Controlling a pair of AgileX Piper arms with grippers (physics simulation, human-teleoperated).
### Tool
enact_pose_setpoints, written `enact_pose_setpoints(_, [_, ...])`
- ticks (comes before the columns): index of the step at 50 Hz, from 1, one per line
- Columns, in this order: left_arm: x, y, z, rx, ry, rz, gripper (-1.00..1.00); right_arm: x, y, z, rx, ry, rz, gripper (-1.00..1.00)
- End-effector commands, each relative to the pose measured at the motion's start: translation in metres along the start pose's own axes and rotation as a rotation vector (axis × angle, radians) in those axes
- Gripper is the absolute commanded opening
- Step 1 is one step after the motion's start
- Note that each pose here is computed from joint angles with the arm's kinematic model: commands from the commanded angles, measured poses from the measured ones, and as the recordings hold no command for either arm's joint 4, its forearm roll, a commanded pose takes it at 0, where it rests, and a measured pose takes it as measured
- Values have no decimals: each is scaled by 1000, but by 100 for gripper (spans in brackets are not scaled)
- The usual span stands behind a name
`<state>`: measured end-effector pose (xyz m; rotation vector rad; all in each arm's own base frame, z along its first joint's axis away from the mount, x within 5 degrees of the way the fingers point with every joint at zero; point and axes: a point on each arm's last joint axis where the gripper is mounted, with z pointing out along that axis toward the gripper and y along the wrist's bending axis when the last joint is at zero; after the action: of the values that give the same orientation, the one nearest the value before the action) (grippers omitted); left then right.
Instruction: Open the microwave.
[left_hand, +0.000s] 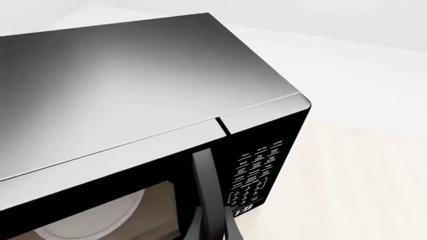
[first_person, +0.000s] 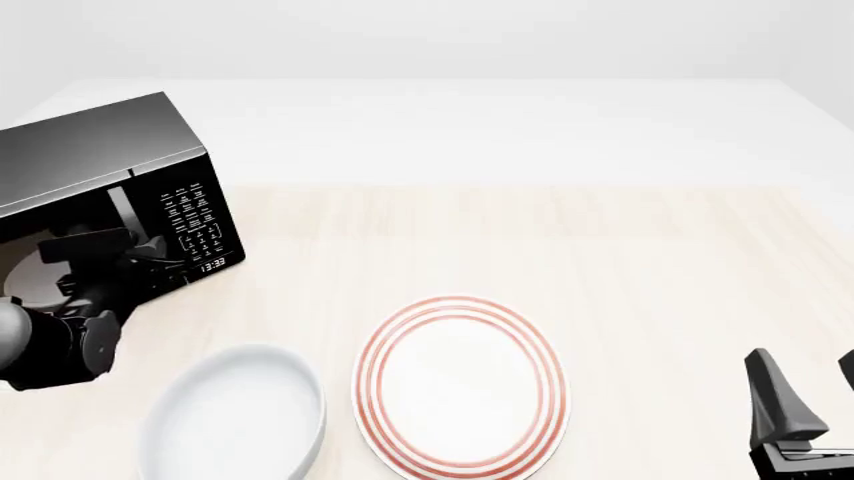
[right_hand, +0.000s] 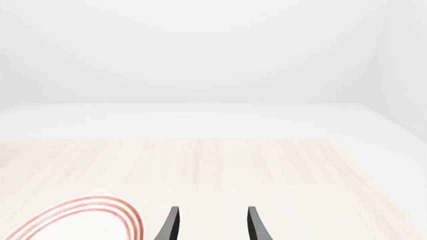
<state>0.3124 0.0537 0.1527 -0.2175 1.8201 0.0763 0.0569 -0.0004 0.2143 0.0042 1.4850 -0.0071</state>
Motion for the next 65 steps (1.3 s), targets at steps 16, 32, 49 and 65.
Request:
enact_pose_setpoints(16, [-15, -12, -5, 39, -20, -6, -100, 0, 0, 0, 0, 0, 0, 100])
enact_pose_setpoints(32, [-12, -25, -13, 83, -36, -16, -100, 0, 0, 0, 0, 0, 0, 100])
enact_pose_setpoints(49, [-1, -25, -33, 93, -47, -9, -100, 0, 0, 0, 0, 0, 0, 100])
enact_pose_setpoints(65, [-6, -22, -50, 86, -68, -11, -100, 0, 0, 0, 0, 0, 0, 100])
